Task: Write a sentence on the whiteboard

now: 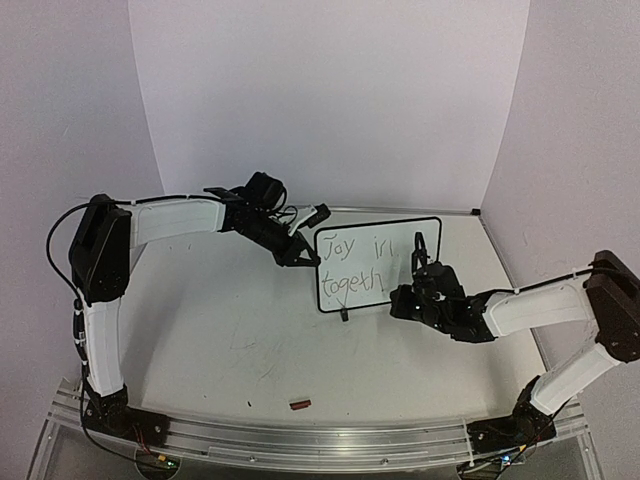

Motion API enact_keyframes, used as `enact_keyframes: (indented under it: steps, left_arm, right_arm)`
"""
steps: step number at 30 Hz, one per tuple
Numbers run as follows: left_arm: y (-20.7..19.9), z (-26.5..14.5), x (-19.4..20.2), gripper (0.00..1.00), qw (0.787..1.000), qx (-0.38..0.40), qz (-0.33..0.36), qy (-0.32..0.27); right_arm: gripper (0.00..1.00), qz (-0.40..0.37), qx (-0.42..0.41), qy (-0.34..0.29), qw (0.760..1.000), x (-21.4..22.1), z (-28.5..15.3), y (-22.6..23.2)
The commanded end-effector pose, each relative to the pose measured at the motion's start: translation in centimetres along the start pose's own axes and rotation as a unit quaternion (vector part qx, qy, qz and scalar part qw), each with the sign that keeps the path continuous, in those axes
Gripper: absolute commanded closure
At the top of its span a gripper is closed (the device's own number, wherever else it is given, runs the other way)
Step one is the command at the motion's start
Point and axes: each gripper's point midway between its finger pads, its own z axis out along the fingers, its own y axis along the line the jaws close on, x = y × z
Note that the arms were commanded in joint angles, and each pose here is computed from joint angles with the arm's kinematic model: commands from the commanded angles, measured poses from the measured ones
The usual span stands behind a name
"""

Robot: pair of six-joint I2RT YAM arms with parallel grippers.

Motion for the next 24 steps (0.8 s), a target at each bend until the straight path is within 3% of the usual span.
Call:
enact_keyframes:
  steps: [1,14,24]
  left_arm:
    - [-0.2,-1.5,-0.2,1.0,1.0,-0.023,0.012,0.004]
    - [-0.1,-1.4,0.0,1.0,1.0,-0.024,0.011,0.006]
    - [-0.1,-1.3,0.0,1.0,1.0,-0.023,0.011,0.007]
  right_arm:
    - [1.0,0.005,-0.023,-0.018,1.0,-1.9,-0.4,1.4]
    - [1.0,-0.017,-0.085,-0.007,0.996,-2.5,-3.8,2.1]
    - [1.0,-0.031,-0.128,0.004,0.991,-3.1,-4.0,2.0]
